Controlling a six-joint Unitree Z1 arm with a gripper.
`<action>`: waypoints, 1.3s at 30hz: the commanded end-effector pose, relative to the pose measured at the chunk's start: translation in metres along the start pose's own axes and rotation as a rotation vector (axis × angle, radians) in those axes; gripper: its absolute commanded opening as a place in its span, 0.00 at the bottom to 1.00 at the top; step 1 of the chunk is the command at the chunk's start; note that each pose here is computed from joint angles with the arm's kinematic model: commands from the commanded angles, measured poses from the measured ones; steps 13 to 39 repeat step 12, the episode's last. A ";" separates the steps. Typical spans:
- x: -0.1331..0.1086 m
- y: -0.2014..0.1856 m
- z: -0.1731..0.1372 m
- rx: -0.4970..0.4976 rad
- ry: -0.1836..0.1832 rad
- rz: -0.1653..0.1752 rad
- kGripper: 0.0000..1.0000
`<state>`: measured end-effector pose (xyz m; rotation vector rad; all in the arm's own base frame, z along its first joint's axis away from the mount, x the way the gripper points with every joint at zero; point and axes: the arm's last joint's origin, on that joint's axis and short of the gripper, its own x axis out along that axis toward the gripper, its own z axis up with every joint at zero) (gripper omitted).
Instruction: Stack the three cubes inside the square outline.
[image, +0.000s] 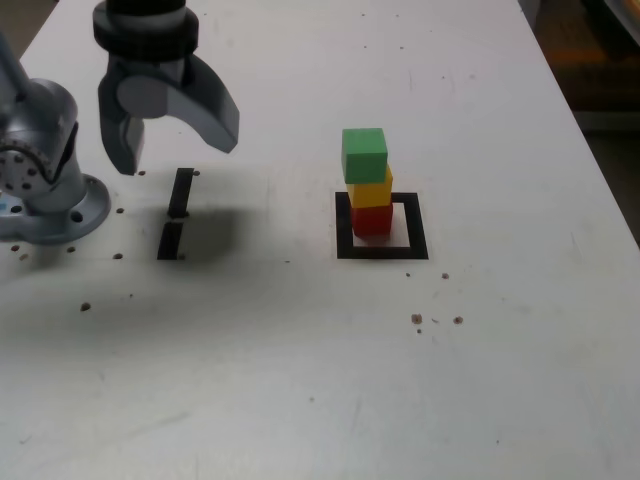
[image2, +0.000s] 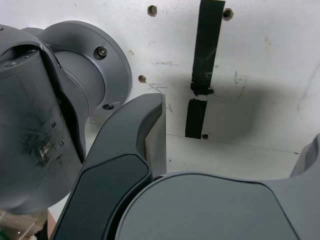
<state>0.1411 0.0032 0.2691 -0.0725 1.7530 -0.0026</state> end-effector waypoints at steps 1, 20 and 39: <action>0.004 0.000 -0.003 0.000 0.010 -0.001 1.00; 0.015 0.000 -0.014 0.005 -0.001 -0.017 1.00; 0.015 0.000 -0.014 0.005 -0.001 -0.017 1.00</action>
